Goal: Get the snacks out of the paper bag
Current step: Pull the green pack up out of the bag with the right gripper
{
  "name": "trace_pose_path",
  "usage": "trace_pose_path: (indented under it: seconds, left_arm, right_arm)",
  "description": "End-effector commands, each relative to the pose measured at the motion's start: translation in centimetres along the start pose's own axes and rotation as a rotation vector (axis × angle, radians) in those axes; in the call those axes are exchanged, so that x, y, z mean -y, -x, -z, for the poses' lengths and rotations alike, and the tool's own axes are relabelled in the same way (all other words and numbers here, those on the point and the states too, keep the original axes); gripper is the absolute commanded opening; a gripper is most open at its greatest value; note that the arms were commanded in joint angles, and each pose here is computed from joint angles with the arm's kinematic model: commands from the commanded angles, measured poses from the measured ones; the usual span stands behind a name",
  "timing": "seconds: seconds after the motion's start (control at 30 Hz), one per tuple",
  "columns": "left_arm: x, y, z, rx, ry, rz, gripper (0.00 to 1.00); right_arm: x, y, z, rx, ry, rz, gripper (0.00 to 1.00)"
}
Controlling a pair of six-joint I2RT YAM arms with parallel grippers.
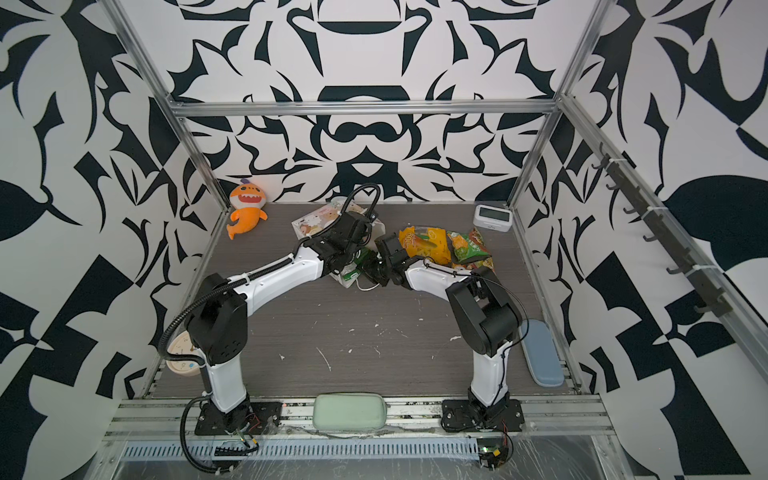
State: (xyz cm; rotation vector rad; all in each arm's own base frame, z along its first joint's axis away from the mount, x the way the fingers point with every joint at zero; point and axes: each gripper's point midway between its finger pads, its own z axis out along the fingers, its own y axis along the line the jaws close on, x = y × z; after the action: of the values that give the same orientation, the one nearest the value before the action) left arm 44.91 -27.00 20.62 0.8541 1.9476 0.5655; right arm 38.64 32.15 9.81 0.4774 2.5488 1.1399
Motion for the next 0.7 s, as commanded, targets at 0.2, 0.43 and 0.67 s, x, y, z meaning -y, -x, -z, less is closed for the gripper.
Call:
trace_pose_path:
  seconds: [0.2, 0.43, 0.67]
  left_arm:
    - [-0.8, 1.6, 1.0, 0.053, 0.014, 0.052, 0.05]
    - [-0.8, 1.8, 1.0, 0.062, 0.014, 0.054, 0.05]
    - [-0.6, 1.8, 0.9, 0.057, 0.011, 0.048, 0.05]
  right_arm:
    - [-3.1, -0.1, 2.6, 0.003, 0.06, 0.084, 0.18]
    - [-1.7, 0.1, 1.4, 0.006, 0.02, 0.088, 0.2]
    - [-1.1, 1.8, -1.0, 0.075, 0.029, 0.053, 0.25]
